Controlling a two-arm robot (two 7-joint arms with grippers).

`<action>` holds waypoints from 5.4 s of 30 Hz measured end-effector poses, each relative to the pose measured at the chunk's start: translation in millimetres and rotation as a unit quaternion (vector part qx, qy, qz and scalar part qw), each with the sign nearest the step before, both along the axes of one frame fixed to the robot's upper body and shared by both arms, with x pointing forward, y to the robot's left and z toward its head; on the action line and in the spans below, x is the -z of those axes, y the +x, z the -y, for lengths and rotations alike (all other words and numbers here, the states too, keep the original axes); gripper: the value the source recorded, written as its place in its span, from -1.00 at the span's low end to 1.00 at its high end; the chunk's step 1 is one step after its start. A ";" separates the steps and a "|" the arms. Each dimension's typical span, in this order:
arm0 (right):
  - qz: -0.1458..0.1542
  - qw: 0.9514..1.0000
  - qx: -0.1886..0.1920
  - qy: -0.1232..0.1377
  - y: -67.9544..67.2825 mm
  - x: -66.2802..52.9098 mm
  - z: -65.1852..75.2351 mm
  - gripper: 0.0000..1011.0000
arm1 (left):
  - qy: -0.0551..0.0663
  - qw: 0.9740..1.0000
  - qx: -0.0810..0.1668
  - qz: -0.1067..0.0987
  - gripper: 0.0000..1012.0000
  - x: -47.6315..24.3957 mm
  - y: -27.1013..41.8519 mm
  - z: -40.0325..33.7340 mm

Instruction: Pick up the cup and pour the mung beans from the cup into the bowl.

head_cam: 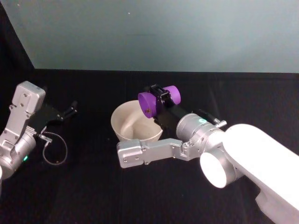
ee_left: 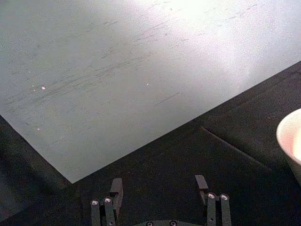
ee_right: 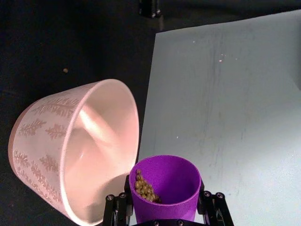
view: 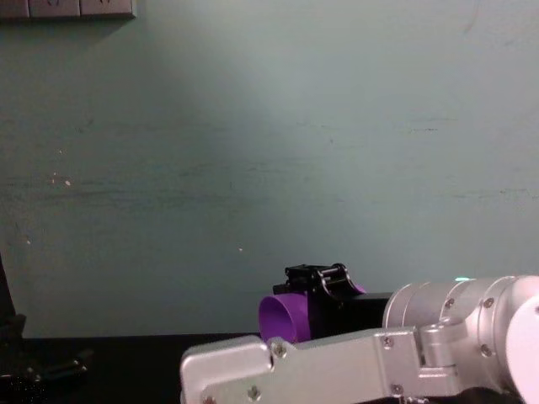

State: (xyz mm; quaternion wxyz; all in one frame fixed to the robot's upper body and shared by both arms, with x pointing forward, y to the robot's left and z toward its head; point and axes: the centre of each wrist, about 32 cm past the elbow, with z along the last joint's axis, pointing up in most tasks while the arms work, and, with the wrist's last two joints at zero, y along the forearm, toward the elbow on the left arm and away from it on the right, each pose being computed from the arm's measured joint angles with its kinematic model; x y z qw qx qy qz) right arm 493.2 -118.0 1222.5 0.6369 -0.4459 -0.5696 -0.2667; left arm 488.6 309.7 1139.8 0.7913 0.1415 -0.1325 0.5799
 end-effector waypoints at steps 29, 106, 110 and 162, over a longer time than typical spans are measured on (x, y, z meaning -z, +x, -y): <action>0.023 0.999 -0.001 -0.033 1.0 6.1 -7.1 0.45 | 0.000 1.000 0.000 0.000 0.98 0.0 0.0 0.0; 0.036 0.997 -0.008 -0.062 1.2 6.6 -8.5 0.45 | 0.000 1.000 0.000 0.000 0.98 0.0 0.0 0.0; 0.038 0.997 -0.009 -0.066 0.8 6.9 -8.9 0.45 | 0.000 1.000 0.000 0.000 0.98 0.0 0.0 0.0; 0.183 0.945 -0.070 -0.263 -13.0 17.3 -20.3 0.45 | 0.000 1.000 0.000 0.000 0.98 0.0 0.0 0.0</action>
